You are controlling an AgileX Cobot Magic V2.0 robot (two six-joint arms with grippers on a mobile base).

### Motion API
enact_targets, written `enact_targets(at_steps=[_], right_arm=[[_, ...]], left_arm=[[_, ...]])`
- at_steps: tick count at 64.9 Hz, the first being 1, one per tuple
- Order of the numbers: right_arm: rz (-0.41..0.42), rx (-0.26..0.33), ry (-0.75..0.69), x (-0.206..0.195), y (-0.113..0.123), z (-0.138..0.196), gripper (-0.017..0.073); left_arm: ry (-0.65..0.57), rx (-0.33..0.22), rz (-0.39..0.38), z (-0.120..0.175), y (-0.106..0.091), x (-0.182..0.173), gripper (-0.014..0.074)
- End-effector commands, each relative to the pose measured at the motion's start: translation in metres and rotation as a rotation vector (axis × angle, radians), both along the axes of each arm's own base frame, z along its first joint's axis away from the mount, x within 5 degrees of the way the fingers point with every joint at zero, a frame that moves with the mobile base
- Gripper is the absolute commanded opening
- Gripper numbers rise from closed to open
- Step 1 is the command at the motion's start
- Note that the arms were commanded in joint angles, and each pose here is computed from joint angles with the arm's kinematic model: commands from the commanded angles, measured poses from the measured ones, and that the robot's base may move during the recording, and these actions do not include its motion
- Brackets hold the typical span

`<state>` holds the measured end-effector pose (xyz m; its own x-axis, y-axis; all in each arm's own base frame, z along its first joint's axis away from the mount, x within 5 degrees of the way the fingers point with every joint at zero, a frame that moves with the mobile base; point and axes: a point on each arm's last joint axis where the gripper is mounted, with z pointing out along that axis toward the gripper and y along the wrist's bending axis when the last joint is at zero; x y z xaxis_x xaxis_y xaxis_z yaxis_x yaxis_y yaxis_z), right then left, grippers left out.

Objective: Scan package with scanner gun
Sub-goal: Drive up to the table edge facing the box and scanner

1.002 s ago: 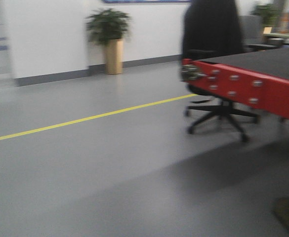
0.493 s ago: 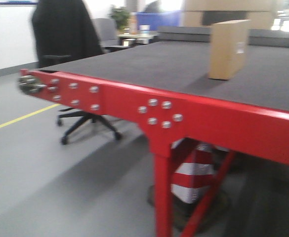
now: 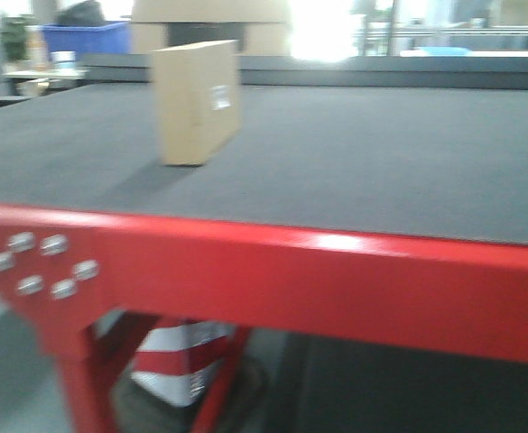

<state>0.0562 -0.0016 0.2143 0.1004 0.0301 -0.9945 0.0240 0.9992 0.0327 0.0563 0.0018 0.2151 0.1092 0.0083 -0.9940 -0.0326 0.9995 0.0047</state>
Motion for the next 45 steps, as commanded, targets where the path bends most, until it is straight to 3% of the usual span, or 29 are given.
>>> enact_targets(at_steps=[1, 45], right_arm=[[-0.004, -0.003, -0.017, -0.0004, -0.0002, 0.0016, -0.0162], [-0.004, -0.003, -0.017, -0.0004, -0.0002, 0.0016, -0.0162]], left_arm=[[-0.020, 0.000, -0.007, 0.0019, -0.0004, -0.0006, -0.0111], [-0.020, 0.000, -0.007, 0.0019, -0.0004, -0.0006, -0.0111]])
